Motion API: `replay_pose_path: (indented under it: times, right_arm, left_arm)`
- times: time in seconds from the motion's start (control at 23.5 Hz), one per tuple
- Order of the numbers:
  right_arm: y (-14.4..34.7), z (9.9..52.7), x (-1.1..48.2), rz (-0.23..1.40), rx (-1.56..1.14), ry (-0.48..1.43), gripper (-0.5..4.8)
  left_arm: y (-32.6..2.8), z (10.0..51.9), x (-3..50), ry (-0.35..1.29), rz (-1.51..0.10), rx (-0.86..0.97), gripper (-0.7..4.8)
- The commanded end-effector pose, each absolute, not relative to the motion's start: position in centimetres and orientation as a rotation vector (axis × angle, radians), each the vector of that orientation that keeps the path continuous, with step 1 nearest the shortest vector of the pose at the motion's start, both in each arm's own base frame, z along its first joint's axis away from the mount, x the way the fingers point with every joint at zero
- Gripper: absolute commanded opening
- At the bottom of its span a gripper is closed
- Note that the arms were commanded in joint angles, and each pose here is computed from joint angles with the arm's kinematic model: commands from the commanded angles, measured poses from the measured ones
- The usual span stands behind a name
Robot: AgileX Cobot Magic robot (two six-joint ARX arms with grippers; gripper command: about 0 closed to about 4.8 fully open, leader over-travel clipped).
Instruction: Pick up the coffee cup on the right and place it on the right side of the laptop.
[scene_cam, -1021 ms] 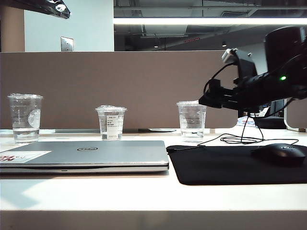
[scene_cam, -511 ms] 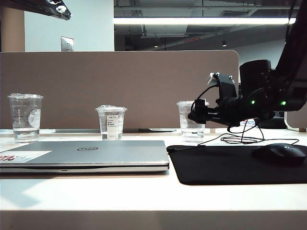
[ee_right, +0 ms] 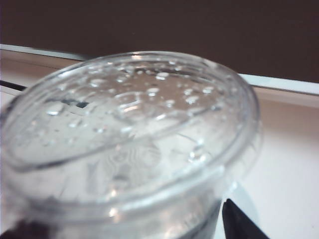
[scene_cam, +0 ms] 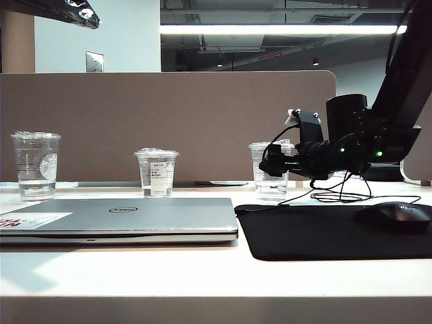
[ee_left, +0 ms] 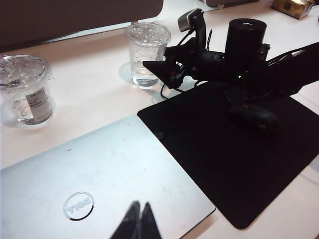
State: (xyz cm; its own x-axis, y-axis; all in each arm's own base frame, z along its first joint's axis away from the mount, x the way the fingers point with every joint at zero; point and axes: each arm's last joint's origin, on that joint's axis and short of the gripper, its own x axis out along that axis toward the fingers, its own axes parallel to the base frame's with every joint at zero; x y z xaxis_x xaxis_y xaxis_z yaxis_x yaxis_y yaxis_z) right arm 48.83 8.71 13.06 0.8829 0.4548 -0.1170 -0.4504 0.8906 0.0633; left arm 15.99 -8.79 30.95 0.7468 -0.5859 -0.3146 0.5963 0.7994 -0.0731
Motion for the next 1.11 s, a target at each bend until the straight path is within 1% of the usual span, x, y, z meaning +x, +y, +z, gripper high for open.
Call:
replay_pose_path:
  times: [0.04, 0.3, 0.55, 0.98, 1.11]
  right_arm:
    - [8.9, 13.5, 49.7, 0.475, 0.032, 0.102, 4.79]
    - [9.2, 12.8, 51.1, 0.475, 0.033, 0.112, 4.79]
    - [9.3, 12.1, 51.3, 0.474, 0.003, 0.11, 4.79]
    - [10.1, 12.7, 53.2, 0.48, -0.001, 0.053, 4.79]
    - [10.1, 12.8, 53.2, 0.449, -0.002, 0.052, 4.79]
  left_arm:
    - [-8.8, 31.2, 16.1, 0.319, -0.654, 0.031, -0.05]
    - [-8.9, 31.2, 16.1, 0.32, -0.654, 0.031, -0.05]
    - [-8.9, 31.2, 16.1, 0.321, -0.654, 0.031, -0.05]
    - [-8.8, 31.0, 16.1, 0.337, -0.653, 0.033, -0.05]
    - [-8.8, 31.0, 16.1, 0.338, -0.652, 0.034, -0.05]
